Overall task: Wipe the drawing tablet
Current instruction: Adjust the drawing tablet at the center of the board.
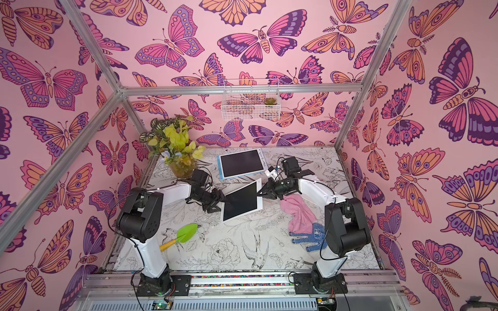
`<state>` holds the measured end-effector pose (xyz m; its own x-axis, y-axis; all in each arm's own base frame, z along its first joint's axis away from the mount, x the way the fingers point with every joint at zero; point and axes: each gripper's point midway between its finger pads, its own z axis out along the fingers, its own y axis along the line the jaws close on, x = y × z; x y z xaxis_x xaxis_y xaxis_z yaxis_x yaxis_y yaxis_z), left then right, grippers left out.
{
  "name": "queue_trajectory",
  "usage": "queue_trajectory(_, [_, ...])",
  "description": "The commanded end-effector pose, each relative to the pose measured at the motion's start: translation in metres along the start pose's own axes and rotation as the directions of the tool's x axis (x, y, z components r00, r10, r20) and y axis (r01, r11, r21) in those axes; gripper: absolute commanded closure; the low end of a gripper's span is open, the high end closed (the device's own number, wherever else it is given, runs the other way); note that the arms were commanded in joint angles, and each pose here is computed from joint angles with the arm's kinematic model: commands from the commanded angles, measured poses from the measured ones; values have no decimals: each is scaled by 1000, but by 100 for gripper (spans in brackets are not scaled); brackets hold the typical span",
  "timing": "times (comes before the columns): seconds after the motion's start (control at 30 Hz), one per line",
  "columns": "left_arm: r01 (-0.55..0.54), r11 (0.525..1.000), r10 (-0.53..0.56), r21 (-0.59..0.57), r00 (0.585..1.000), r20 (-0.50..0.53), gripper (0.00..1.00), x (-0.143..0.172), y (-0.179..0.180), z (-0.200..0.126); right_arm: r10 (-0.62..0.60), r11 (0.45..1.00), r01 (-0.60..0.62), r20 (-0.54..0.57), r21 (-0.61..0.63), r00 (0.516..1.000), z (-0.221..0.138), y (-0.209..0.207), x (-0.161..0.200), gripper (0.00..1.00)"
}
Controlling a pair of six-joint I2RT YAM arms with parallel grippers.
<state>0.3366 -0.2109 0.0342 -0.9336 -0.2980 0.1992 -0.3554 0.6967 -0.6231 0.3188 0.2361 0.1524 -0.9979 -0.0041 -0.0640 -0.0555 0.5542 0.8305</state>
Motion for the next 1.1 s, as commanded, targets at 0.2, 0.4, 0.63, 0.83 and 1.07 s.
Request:
queue_trajectory(0.2, [35,994,-32,-101,999,27,33,7,25,6,-62,997,62,3,43,998,-12,7,6,100])
queue_trajectory(0.4, [27,999,-23,-27,991,133,32,1,-20,-36,-199,976,194,55,96,978,-33,25,0,100])
queue_trajectory(0.63, [95,984,-132,152,956,260,32,-3,-91,-104,-530,829,474,149,298,835,-70,61,-14,100])
queue_trajectory(0.83, [194,942,-269,275,925,268,30,-3,-123,-137,-898,373,732,23,570,440,-73,86,3,100])
queue_trajectory(1.07, [270,910,-348,314,910,226,30,-2,-126,-136,-990,-20,686,-111,728,89,-77,116,20,100])
